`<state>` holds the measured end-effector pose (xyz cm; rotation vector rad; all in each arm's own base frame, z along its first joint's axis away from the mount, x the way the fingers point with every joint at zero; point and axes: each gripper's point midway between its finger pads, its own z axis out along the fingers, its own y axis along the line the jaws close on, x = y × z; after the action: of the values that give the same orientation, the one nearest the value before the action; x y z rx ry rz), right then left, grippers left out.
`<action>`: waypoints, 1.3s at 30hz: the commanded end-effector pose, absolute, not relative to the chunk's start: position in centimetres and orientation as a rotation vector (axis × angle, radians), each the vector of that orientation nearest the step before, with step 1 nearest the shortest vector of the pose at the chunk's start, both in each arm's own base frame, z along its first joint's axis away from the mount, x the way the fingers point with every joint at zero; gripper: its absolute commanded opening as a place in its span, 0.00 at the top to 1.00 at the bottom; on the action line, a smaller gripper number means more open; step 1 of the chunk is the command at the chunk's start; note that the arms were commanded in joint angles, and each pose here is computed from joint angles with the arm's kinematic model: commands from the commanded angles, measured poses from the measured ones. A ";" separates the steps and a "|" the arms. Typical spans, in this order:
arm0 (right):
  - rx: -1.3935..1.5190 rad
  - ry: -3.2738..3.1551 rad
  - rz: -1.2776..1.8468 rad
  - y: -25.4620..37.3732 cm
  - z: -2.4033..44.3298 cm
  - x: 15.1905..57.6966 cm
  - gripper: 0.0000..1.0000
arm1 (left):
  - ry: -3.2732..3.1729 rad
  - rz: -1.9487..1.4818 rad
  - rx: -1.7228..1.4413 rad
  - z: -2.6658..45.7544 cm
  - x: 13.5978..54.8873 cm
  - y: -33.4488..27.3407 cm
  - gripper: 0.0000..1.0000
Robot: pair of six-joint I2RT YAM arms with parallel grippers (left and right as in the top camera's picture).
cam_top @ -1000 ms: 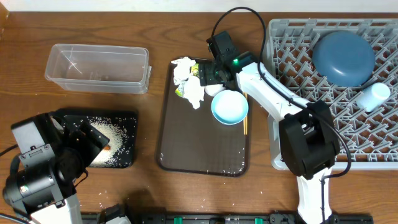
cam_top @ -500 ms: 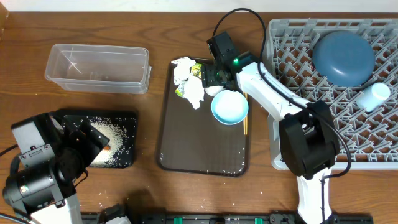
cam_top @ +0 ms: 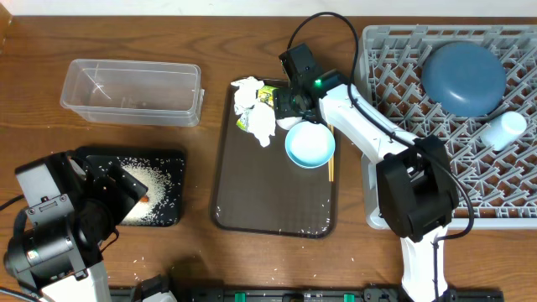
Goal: Sort waste into correct bins and load items into the dishwasher rack
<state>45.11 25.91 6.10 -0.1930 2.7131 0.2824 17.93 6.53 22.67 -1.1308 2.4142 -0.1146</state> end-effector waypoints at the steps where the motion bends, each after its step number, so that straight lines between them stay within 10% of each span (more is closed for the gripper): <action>1: -0.215 2.719 0.272 26.5 5.6 44.7 0.34 | 2.421 -0.093 -1.130 22.5 17.7 6.8 0.03; 11: -0.196 2.670 0.293 26.4 8.7 45.7 0.51 | 2.421 -0.093 -1.130 22.5 17.7 6.8 0.03; 20: -0.126 2.459 0.318 22.1 23.9 47.1 0.51 | 2.421 -0.093 -1.130 22.5 17.7 6.8 0.03; 30: 0.253 2.318 -0.083 2.4 34.2 43.3 0.51 | 2.421 -0.093 -1.130 22.5 17.7 6.8 0.04; 39: 0.662 2.392 -0.159 -12.4 32.0 38.6 0.51 | 2.421 -0.093 -1.130 22.5 17.7 6.8 0.03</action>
<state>39.52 -9.86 33.10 0.5971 2.3632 -0.1922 17.92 6.53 22.66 -1.1310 2.4145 -0.1146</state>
